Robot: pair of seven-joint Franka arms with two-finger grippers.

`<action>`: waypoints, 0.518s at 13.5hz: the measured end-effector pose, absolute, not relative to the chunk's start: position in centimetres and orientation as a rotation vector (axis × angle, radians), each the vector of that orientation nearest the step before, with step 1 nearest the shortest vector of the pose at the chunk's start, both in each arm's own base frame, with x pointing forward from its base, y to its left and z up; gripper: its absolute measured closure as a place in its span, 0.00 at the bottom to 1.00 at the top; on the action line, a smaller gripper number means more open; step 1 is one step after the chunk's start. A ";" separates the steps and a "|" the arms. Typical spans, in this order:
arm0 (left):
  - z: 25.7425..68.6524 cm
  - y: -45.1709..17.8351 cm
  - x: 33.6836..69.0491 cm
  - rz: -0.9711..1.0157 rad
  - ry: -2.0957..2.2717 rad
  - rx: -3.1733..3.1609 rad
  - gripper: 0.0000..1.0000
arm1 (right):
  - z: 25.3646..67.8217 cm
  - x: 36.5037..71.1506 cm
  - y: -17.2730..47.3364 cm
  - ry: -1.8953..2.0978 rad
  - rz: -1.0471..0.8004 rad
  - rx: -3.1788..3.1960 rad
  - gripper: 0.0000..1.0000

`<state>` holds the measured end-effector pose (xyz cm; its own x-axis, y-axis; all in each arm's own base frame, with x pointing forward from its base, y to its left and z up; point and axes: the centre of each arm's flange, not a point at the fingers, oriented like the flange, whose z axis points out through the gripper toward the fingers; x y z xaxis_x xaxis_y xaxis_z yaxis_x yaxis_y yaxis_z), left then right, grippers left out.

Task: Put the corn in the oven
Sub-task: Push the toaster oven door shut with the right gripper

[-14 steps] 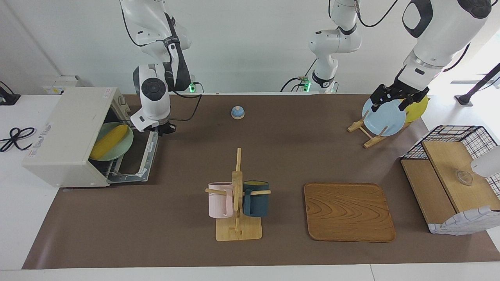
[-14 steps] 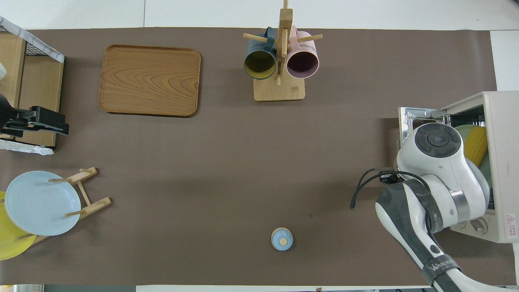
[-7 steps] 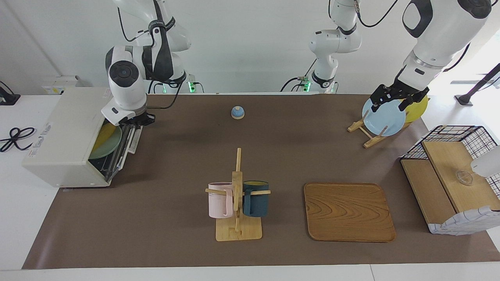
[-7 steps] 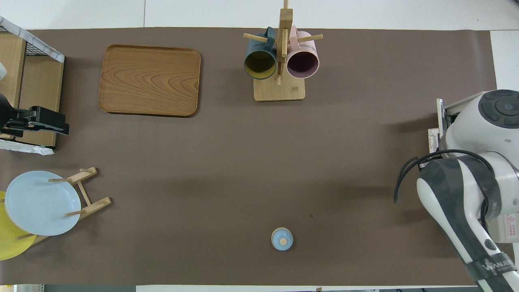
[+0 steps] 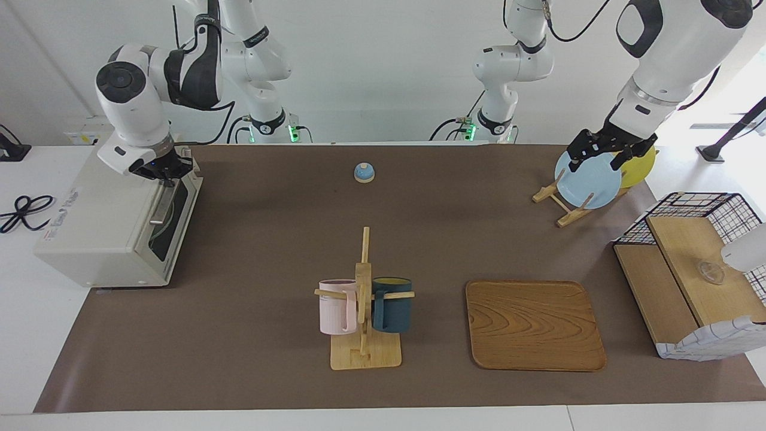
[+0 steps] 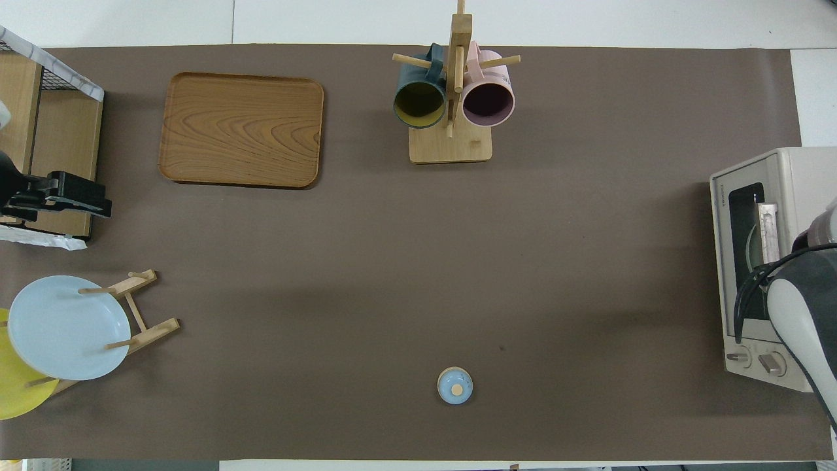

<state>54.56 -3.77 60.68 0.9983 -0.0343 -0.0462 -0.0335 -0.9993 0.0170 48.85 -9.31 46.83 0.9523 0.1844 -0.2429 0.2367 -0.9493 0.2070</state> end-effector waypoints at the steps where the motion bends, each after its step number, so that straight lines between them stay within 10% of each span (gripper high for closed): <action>1: 60.7 -3.8 54.6 -0.073 -0.053 3.124 0.00 | 46.9 48.9 -9.2 0.318 -0.322 2.869 0.99; 7: 60.7 -3.8 54.6 -0.073 -0.053 3.124 0.00 | 54.0 50.1 -4.2 0.388 -0.298 2.861 0.99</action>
